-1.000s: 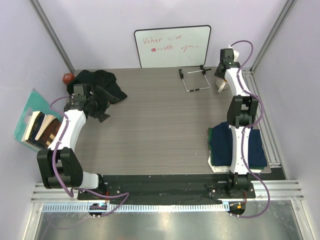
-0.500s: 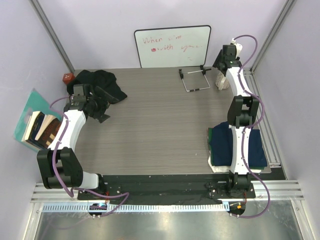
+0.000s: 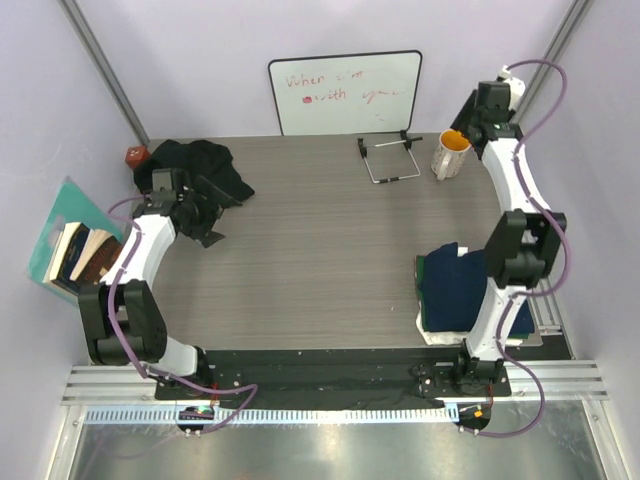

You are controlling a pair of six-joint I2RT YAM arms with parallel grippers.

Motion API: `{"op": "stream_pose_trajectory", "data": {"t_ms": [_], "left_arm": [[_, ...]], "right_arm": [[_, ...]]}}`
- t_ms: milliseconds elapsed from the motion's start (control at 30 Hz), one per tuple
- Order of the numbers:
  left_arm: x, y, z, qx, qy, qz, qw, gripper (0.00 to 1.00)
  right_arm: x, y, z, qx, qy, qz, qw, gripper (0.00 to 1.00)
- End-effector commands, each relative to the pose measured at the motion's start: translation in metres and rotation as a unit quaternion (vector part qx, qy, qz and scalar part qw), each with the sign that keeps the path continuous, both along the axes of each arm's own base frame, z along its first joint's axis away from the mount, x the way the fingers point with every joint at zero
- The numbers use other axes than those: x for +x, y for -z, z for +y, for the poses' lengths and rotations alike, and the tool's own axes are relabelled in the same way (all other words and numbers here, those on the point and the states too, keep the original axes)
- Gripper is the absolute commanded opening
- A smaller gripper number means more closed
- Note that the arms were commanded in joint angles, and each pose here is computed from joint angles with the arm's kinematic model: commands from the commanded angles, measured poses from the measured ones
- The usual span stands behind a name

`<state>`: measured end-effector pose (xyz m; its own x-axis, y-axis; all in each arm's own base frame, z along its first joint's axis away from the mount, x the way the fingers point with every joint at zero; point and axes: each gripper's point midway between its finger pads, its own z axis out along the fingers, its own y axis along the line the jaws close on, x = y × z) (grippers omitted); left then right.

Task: Fold and stack the t-shirts

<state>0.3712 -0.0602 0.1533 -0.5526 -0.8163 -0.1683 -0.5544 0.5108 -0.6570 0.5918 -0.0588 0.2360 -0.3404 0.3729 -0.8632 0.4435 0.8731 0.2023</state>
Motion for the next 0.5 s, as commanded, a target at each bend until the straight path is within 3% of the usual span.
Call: {"op": "stream_pose_trajectory", "data": {"t_ms": [0,133,167,233,467], "left_arm": [[0.013,-0.012,-0.007,-0.021,0.015,-0.021,0.999,1.00],[0.017,-0.008,-0.012,-0.026,0.027,-0.015,0.999,1.00],[0.018,-0.007,-0.013,-0.028,0.030,-0.014,0.999,1.00],[0.021,-0.007,-0.014,-0.029,0.034,-0.015,0.999,1.00],[0.022,-0.011,-0.015,-0.023,0.039,-0.020,0.999,1.00]], "right_arm": [[-0.048,0.016,0.009,0.031,0.003,0.027,0.999,0.65],[-0.070,0.059,0.019,0.048,0.001,0.061,0.997,0.52],[-0.074,0.072,0.021,0.051,0.002,0.073,0.996,0.19],[-0.074,0.089,0.023,0.056,0.000,0.086,0.995,0.02],[-0.061,0.140,0.023,0.065,0.015,0.130,0.989,0.01]]}}
